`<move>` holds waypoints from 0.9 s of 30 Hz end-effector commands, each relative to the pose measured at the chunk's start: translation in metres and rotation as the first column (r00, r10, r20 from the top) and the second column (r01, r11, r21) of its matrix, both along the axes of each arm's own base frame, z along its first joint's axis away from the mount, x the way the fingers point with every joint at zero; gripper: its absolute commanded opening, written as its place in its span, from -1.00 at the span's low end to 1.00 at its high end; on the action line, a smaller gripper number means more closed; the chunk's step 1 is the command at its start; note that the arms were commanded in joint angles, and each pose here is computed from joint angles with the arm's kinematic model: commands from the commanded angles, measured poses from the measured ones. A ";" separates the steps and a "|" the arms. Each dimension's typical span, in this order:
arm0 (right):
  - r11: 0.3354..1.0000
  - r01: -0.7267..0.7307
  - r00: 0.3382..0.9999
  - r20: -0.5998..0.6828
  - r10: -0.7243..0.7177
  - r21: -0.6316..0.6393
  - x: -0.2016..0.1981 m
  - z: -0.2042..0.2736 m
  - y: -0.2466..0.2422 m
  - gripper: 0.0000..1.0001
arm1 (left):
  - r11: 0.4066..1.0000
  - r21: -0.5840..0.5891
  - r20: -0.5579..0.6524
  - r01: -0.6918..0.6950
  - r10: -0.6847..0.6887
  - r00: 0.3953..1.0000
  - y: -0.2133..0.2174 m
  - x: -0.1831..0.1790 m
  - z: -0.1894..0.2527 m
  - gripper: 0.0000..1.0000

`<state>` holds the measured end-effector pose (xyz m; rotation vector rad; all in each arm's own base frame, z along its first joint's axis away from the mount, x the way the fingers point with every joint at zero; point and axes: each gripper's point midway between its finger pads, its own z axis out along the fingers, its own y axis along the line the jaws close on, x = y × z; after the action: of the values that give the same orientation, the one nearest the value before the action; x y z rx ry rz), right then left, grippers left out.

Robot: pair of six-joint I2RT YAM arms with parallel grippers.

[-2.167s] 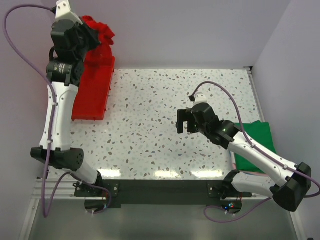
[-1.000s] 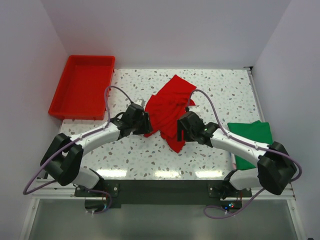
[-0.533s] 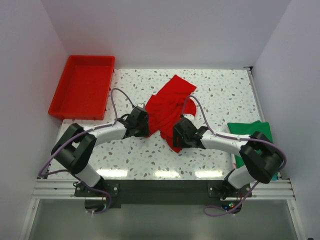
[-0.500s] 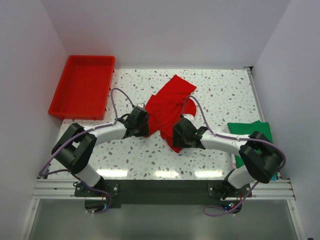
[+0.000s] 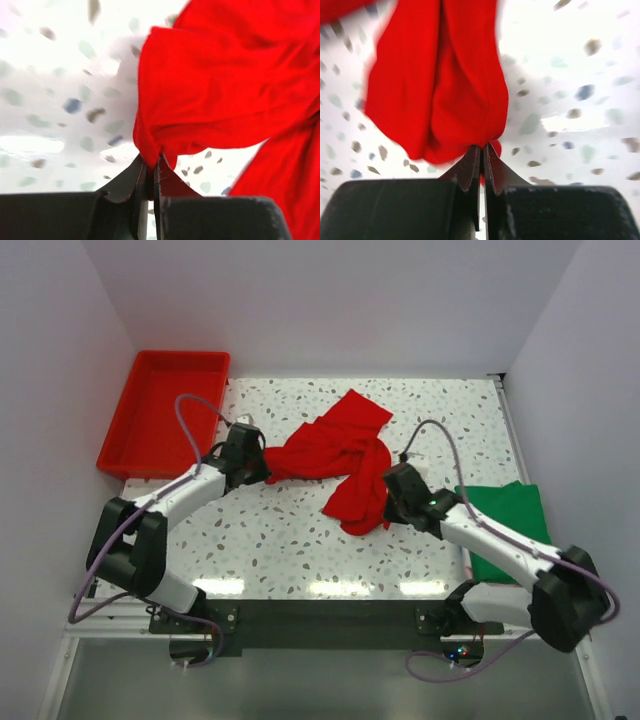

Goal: Fold and stack the t-shirts
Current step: Flatten the tshirt out

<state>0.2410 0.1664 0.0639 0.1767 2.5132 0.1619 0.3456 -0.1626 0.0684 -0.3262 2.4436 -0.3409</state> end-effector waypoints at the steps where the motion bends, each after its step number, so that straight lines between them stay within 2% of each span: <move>1: 0.993 0.114 0.986 0.127 -0.110 -0.027 0.007 0.052 -0.055 -1.00 | 0.999 0.002 0.126 -0.035 0.035 0.991 0.028 0.021 0.058 -0.96; 8: 0.963 0.253 0.950 0.215 -0.228 -0.096 0.018 0.104 -0.113 -1.00 | 0.992 -0.043 0.155 -0.119 0.125 0.980 0.076 0.037 0.087 -0.96; 12: 0.942 0.323 0.925 0.237 -0.295 -0.087 0.037 0.119 -0.137 -1.00 | 0.992 -0.048 0.181 -0.117 0.124 0.976 0.080 0.039 0.104 -0.98; 19: 0.889 0.458 0.857 0.264 -0.442 0.004 0.106 0.154 -0.184 -1.00 | 0.985 -0.031 0.194 -0.167 0.170 0.966 0.110 0.036 0.118 -0.97; 22: 0.861 0.508 0.832 0.238 -0.501 0.039 0.133 0.160 -0.206 -1.00 | 0.985 -0.032 0.198 -0.170 0.173 0.965 0.117 0.032 0.121 -0.97; 24: 0.855 0.515 0.816 0.268 -0.512 0.066 0.151 0.176 -0.210 -1.00 | 0.988 -0.041 0.182 -0.146 0.152 0.971 0.113 0.025 0.115 -0.97; 25: 0.856 0.516 0.832 0.215 -0.511 0.040 0.160 0.159 -0.210 -1.00 | 0.989 -0.058 0.169 -0.136 0.144 0.975 0.110 0.022 0.109 -0.97; 27: 0.857 0.513 0.835 0.207 -0.510 0.041 0.171 0.159 -0.210 -1.00 | 0.990 -0.078 0.128 -0.115 0.124 0.984 0.104 0.010 0.087 -0.97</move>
<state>0.3897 -0.0464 0.2067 0.8068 2.1912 -0.1003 0.3682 -0.0507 0.1626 -0.5220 2.2585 -0.3255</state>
